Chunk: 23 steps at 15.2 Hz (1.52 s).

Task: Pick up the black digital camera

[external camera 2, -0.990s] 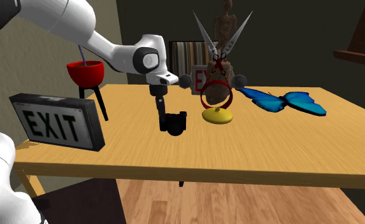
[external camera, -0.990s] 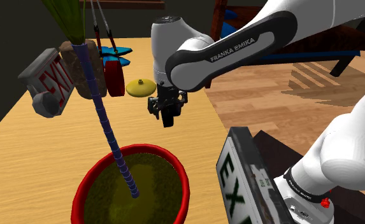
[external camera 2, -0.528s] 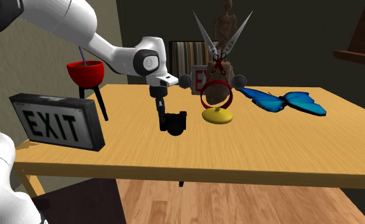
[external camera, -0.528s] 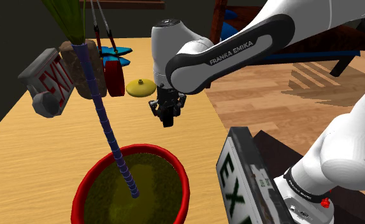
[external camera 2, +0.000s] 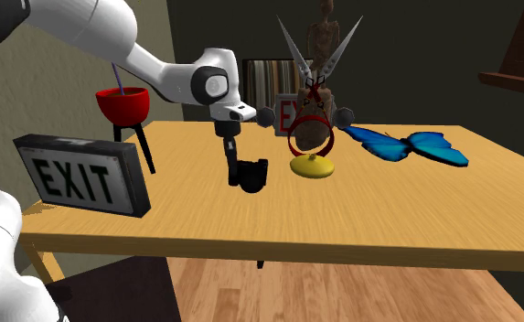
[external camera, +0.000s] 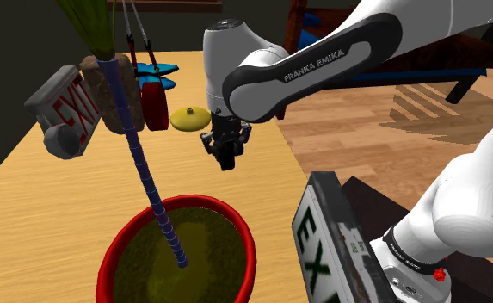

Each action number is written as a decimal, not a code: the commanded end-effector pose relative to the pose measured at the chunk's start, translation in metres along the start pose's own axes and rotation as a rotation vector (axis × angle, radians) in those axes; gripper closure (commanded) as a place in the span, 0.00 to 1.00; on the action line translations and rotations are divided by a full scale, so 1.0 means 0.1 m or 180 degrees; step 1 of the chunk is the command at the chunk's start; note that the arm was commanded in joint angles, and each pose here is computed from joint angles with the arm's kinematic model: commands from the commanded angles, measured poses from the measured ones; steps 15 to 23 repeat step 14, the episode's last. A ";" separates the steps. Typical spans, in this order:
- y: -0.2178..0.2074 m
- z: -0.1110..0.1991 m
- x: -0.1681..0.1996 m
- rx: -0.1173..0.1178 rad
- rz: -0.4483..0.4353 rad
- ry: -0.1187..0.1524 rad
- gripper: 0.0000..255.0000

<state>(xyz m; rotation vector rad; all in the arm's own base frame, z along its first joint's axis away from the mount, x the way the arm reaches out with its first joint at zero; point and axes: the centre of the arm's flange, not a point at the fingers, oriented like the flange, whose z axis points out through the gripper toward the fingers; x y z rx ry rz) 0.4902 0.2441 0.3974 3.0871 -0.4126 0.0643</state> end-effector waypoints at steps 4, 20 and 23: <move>0.01 -0.26 0.01 0.0000 0.0000 0.0001 1.00; 0.02 -0.69 0.03 0.0000 0.0000 0.0001 1.00; 0.02 -0.69 0.03 0.0000 0.0000 0.0001 1.00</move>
